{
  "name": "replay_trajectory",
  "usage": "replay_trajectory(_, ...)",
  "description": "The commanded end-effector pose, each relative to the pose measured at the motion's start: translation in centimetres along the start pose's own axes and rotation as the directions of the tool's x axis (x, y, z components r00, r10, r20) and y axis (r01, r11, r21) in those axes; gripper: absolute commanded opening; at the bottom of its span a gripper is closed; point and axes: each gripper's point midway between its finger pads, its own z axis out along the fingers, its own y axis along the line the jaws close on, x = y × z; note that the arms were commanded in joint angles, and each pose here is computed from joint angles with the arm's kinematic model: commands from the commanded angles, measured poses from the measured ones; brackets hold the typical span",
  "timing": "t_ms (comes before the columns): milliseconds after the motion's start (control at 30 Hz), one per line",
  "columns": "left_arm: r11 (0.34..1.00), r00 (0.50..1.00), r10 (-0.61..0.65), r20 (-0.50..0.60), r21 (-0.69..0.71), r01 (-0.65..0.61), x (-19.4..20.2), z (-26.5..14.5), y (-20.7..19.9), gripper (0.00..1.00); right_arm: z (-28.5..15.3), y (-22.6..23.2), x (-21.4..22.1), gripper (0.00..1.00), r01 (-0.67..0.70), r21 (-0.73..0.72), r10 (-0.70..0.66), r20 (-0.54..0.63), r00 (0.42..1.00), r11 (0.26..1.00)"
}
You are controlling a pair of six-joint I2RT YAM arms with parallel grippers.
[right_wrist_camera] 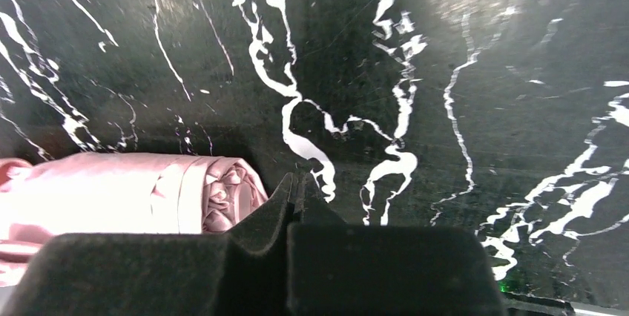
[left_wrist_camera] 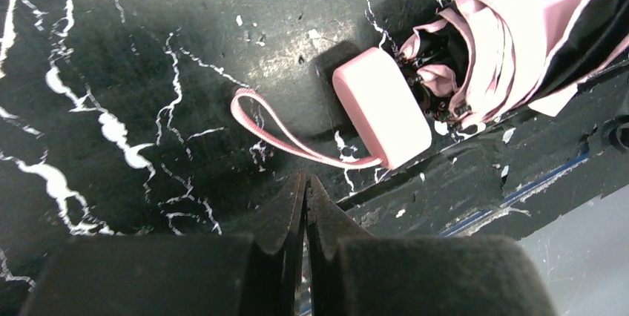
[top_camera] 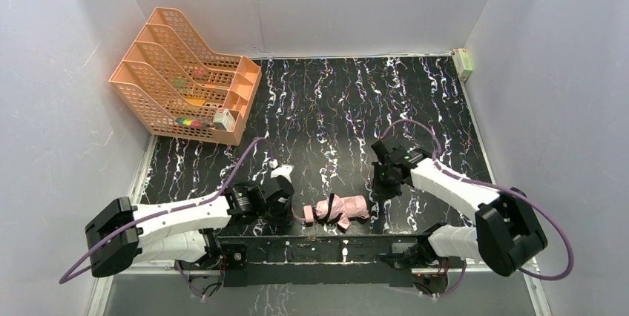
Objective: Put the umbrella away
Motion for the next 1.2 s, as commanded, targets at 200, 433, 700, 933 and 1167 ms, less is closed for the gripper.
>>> replay_trajectory(200, 0.996, 1.000, 0.025, 0.002, 0.083, -0.025, -0.6, 3.1, -3.4, 0.00, 0.4, 6.9, 3.6, 0.00, 0.105, -0.222, -0.135, -0.123, 0.983, 0.969)
replay_trajectory(433, 0.989, 0.997, 0.083, 0.004, 0.121, -0.083, -1.8, 5.9, -6.0, 0.00, -0.3, 10.3, 1.8, 0.00, 0.108, -0.307, -0.125, -0.038, 0.991, 0.946)
replay_trajectory(700, 0.987, 0.990, 0.135, 0.049, 0.083, -0.138, -4.0, 6.2, -5.4, 0.00, -1.1, 11.6, -2.5, 0.00, 0.125, -0.292, -0.087, 0.138, 0.987, 0.948)
replay_trajectory(933, 0.985, 0.981, 0.163, 0.104, 0.038, -0.167, -10.0, 7.3, -3.0, 0.00, -0.5, 15.3, -8.9, 0.00, 0.225, -0.270, -0.139, 0.305, 0.942, 0.936)
replay_trajectory(1167, 0.990, 0.986, 0.134, 0.104, -0.051, -0.129, -15.2, 7.0, 2.2, 0.19, -0.2, 12.7, -14.7, 0.22, 0.225, -0.123, -0.164, 0.378, 0.911, 0.967)
